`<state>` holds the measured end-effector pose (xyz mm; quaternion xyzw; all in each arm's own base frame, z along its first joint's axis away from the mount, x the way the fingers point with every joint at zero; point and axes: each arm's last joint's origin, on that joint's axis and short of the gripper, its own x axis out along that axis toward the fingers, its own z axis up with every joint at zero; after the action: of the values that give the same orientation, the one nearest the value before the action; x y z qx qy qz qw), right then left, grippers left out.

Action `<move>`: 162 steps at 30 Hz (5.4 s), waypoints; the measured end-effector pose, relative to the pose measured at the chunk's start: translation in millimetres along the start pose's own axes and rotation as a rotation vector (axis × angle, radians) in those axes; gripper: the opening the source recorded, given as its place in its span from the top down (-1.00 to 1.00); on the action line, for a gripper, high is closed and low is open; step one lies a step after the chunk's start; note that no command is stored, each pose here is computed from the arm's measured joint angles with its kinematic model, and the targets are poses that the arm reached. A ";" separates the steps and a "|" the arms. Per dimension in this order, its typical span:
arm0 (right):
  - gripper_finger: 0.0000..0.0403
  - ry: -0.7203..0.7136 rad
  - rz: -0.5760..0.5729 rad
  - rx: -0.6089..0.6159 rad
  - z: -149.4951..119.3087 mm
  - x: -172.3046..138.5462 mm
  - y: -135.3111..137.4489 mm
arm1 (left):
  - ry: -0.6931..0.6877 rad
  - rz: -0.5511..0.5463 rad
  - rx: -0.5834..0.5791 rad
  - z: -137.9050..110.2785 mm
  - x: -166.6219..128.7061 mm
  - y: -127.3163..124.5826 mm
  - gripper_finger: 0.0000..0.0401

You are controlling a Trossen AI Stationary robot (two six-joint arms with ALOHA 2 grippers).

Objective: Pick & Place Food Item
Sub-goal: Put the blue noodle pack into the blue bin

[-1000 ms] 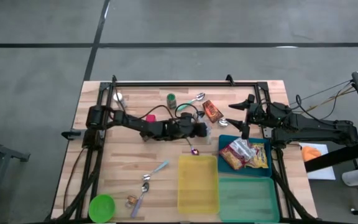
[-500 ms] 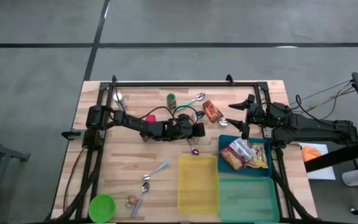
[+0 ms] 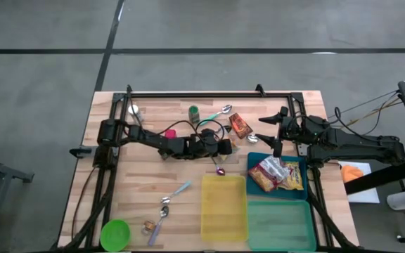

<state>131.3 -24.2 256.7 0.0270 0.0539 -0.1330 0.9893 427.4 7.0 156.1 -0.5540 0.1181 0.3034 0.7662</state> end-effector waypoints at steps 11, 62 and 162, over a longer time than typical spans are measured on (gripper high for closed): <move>-0.57 0.000 0.000 -0.002 0.0 0.0 0.0 | -0.020 -0.041 0.082 4.8 -5.9 -8.4 0.10; -0.57 0.001 0.000 0.000 -0.2 0.1 0.0 | -0.383 -0.283 1.217 90.9 -293.6 81.2 0.10; -0.57 0.052 0.154 0.037 5.8 21.4 7.1 | 0.096 -0.223 1.465 59.0 -277.6 169.0 0.10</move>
<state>154.2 -23.3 260.2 0.0526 0.0748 -0.0568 0.9942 98.8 2.7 189.4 0.0779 0.2665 0.0427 0.9597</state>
